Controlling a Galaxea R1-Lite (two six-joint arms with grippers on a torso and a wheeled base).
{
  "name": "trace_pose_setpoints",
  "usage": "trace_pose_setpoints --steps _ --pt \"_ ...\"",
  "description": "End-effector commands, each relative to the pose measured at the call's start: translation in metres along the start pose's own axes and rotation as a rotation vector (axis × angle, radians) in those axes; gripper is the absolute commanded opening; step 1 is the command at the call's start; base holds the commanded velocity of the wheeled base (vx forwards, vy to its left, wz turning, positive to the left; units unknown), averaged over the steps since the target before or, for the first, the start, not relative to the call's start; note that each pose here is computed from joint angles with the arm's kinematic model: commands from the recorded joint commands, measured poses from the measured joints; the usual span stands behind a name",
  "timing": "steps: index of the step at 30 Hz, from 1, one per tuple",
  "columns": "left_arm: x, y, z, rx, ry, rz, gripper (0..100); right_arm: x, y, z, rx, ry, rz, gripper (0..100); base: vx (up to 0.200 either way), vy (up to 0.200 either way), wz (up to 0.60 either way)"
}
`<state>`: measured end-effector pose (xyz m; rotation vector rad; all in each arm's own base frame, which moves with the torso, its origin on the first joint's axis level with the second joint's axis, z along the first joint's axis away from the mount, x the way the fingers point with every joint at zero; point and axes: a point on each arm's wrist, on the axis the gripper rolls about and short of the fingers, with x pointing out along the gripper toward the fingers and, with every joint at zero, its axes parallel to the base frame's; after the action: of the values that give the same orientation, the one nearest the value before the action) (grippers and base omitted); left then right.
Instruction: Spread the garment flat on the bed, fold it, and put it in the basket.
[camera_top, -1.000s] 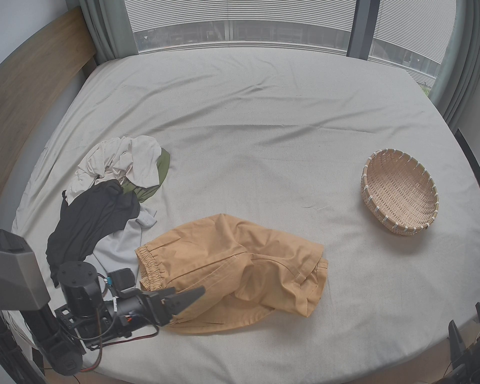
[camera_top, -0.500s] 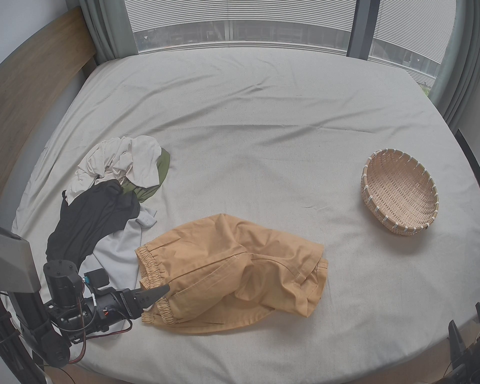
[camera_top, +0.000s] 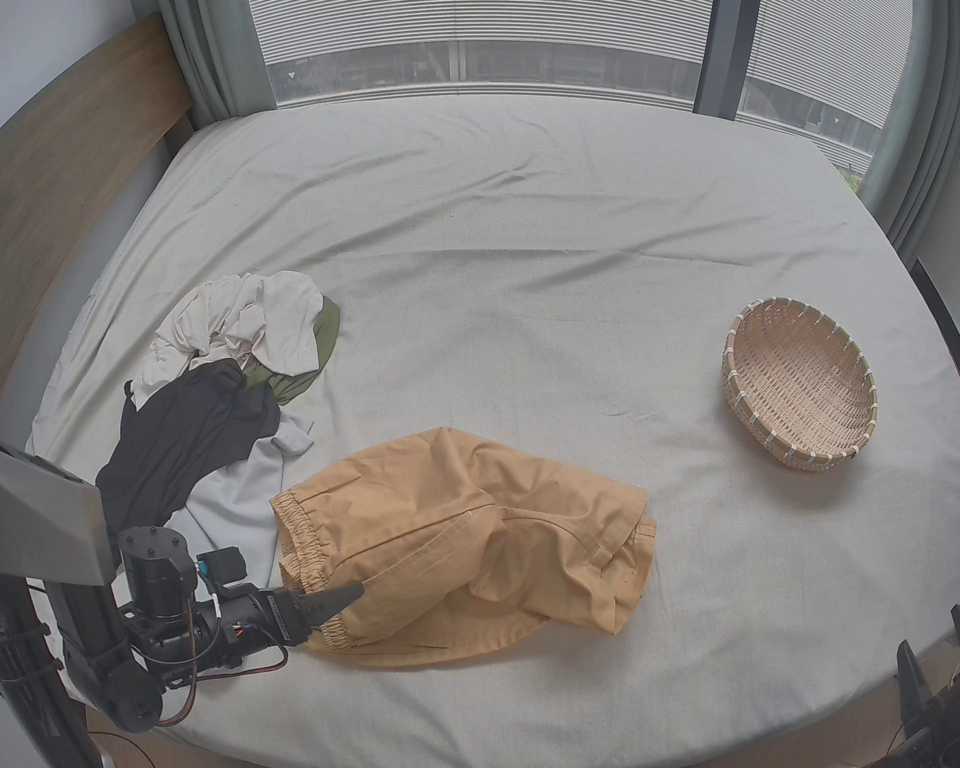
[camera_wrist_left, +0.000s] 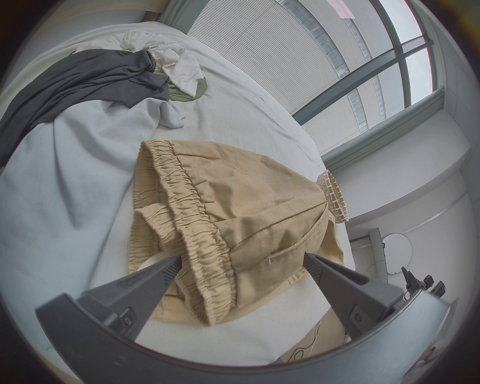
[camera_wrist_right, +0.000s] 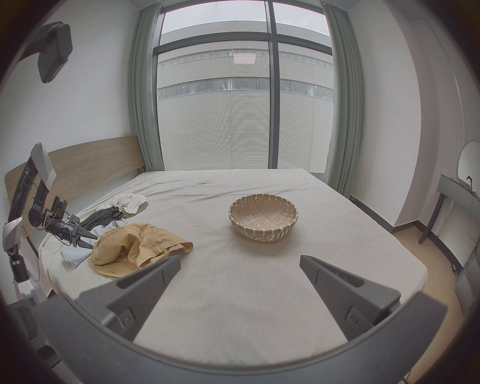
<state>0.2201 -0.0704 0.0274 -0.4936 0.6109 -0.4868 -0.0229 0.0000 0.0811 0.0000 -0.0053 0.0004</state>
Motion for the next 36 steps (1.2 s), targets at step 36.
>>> trace_pose_setpoints --steps 36 --pt "0.024 -0.036 0.016 0.011 -0.074 -0.159 100 0.000 0.000 -0.005 0.000 0.005 0.001 100 0.000 0.000 0.00"
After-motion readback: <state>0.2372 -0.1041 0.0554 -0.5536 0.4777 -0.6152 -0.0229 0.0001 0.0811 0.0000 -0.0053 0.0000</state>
